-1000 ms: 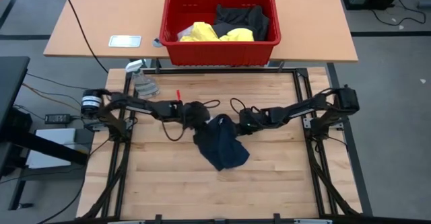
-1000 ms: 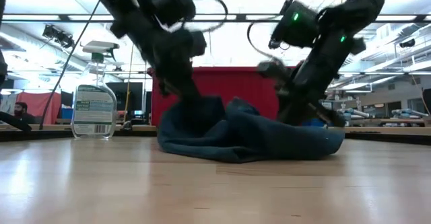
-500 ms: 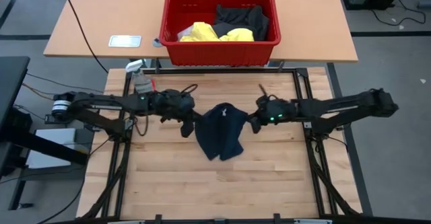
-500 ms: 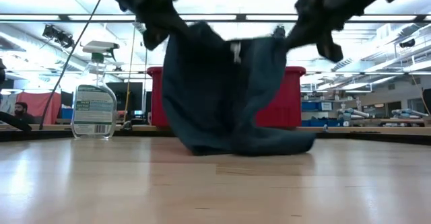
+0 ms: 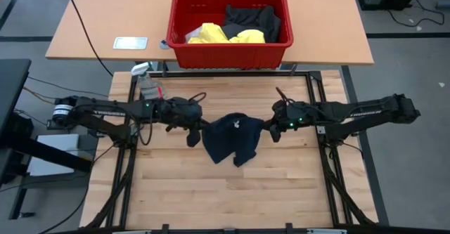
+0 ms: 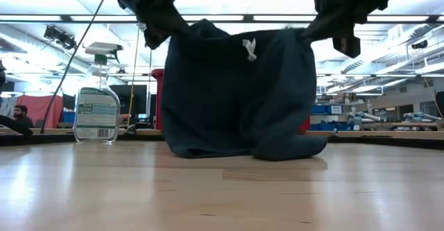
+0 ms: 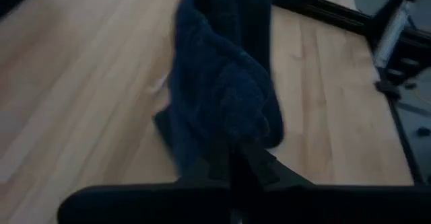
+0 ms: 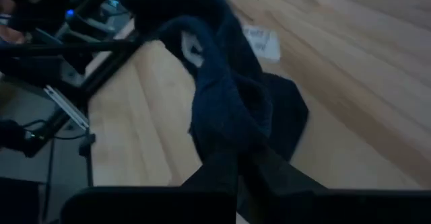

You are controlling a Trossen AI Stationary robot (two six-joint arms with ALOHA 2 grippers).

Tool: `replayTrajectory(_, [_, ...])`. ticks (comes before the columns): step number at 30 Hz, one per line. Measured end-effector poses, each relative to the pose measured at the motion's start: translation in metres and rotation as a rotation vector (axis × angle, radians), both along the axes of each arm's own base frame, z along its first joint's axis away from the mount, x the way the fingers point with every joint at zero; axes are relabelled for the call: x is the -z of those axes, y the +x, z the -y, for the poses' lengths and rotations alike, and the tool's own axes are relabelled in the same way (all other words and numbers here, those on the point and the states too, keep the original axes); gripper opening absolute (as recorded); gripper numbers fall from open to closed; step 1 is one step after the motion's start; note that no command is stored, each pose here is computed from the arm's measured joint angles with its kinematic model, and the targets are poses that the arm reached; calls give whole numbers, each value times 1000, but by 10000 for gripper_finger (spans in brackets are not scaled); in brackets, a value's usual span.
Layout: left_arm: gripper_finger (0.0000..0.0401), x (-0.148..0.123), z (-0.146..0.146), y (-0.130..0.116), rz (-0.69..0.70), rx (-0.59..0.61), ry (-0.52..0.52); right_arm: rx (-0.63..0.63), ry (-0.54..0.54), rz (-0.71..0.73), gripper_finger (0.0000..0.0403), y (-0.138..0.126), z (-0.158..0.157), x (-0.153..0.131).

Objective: Fold laundry
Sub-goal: Fold the dark blue shorts

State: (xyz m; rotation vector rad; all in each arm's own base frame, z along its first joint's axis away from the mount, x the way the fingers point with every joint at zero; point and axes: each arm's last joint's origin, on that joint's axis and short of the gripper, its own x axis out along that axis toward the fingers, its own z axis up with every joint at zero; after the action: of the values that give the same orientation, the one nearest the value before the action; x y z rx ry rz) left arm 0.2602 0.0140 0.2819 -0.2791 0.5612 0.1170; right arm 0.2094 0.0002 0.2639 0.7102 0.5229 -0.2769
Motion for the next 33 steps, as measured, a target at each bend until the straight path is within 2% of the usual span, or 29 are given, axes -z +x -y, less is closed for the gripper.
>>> replayTrajectory(3, [2, -2, -2, 0, 19, -32, -33, 1, 3, 3, 12, 1, 0, 0])
replayTrajectory(6, [2, -2, 2, 0, 21, -65, -112, -20, 59, 12, 12, 0, -2, -1])
replayTrajectory(9, [2, -3, 16, 1, 30, -72, -180, -120, 124, 39, 12, 0, -9, -5])
replayTrajectory(15, [2, -25, 66, 4, 178, 104, -315, -415, 28, 230, 12, -4, -42, -25])
replayTrajectory(19, [2, -60, 100, -1, 280, 228, -401, -549, 86, 305, 12, -8, -60, -48])
replayTrajectory(22, [2, -77, 115, -7, 323, 219, -394, -599, 78, 329, 12, -10, -66, -59])
replayTrajectory(25, [2, -71, 111, -10, 256, 59, -310, -463, -95, 254, 12, -6, -54, -49])
replayTrajectory(27, [2, -57, 104, -12, 152, -68, -252, -349, -193, 77, 12, 2, -38, -29])
replayTrajectory(30, [9, -31, 86, -9, 21, -215, -230, -219, -250, -181, 12, 16, -9, 3])
replayTrajectory(33, [15, -4, 64, -6, -98, -352, -205, -101, -303, -281, 19, 33, 18, 23])
